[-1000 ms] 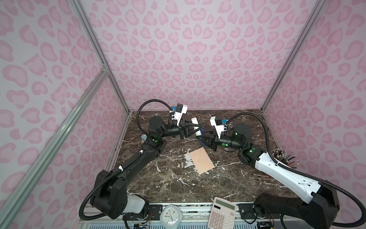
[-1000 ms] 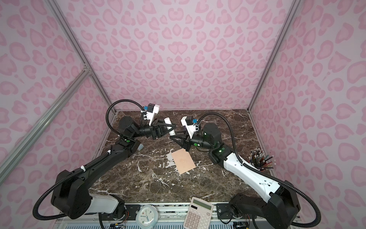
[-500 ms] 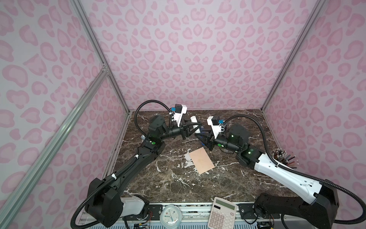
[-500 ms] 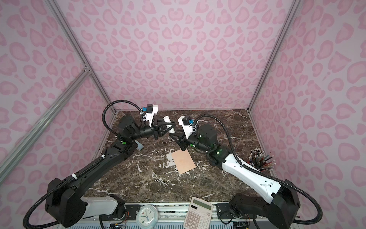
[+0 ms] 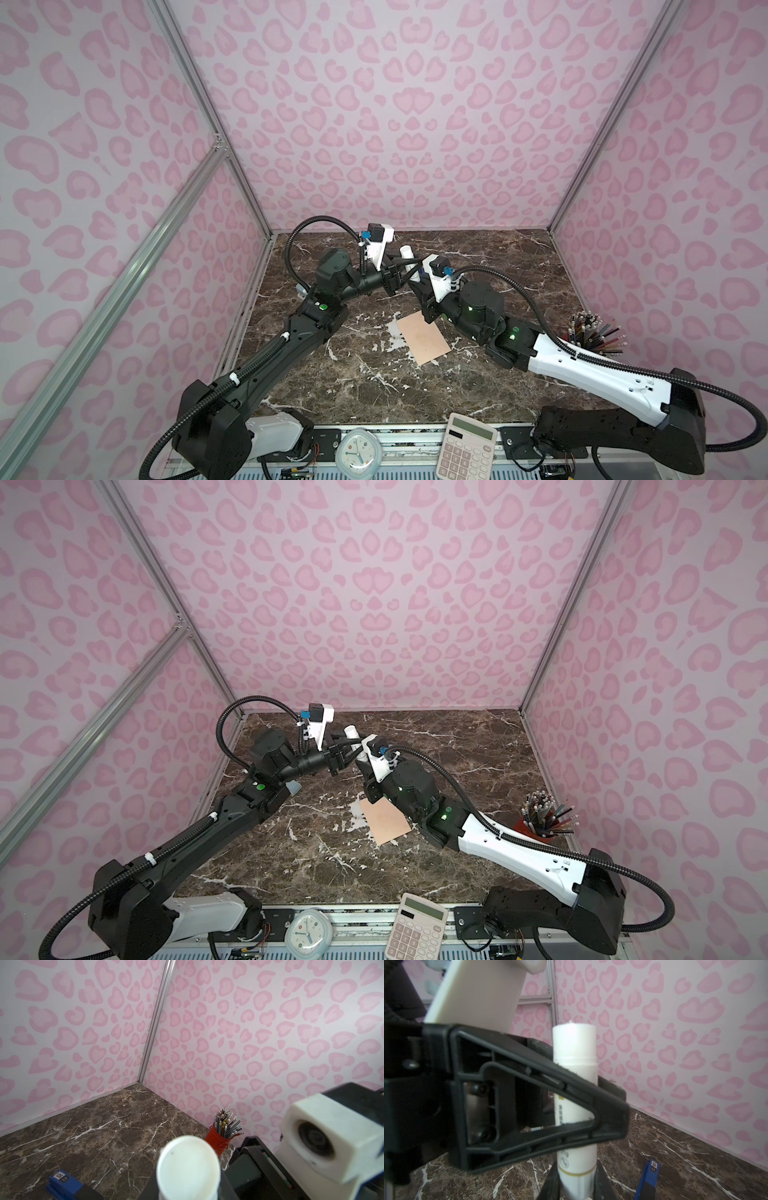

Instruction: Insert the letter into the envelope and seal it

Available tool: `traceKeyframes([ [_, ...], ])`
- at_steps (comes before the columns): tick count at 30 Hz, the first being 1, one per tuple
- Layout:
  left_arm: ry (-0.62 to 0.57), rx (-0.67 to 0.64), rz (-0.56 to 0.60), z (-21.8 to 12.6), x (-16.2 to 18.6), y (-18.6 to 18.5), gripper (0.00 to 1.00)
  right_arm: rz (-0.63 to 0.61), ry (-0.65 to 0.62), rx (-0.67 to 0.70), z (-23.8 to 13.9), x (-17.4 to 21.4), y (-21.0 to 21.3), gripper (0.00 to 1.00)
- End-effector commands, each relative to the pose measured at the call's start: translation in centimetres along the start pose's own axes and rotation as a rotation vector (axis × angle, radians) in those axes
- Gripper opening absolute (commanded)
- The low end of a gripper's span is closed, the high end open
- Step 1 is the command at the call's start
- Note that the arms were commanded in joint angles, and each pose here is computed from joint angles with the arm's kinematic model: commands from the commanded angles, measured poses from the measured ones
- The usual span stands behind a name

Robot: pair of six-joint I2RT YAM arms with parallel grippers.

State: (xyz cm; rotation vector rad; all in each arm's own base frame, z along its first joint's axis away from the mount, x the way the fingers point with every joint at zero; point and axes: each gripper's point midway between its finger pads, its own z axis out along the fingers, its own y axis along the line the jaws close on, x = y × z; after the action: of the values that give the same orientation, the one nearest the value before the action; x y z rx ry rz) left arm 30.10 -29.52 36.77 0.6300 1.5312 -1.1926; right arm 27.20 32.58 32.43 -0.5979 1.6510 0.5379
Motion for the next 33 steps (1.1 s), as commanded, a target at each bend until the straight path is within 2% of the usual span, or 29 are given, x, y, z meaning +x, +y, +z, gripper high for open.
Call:
traceKeyframes([
  [1, -0.057, -0.206, 0.014, -0.4, -0.5, 3.8, 0.04, -0.019, -0.091, 0.006, -0.2, -2.1, 1.1, 0.15],
  [7, -0.085, -0.209, -0.021, -0.3, -0.7, 3.9, 0.04, -0.033, -0.082, 0.04, -0.1, -1.3, 1.4, 0.21],
  [11, -0.089, -0.211, -0.031, -0.2, -0.8, 4.0, 0.04, -0.039, -0.06, 0.038, -0.6, -0.4, 1.2, 0.32],
  [13, -0.088, -0.208, -0.022, -0.1, -1.0, 3.9, 0.04, -0.052, -0.035, 0.073, -1.2, 0.3, 0.4, 0.43],
  [17, -0.085, -0.209, -0.005, -0.3, -1.5, 3.8, 0.04, -0.074, 0.026, 0.104, -2.6, 2.5, -1.8, 0.5],
  [25, -0.129, -0.214, -0.023, -0.9, -3.1, 4.3, 0.04, -0.046, 0.088, -0.116, -4.7, 4.0, -3.8, 0.58],
  [33, -0.116, -0.162, -0.055, -0.5, -3.4, 4.1, 0.04, 0.012, 0.096, -0.243, -4.0, 3.3, -4.3, 0.58],
])
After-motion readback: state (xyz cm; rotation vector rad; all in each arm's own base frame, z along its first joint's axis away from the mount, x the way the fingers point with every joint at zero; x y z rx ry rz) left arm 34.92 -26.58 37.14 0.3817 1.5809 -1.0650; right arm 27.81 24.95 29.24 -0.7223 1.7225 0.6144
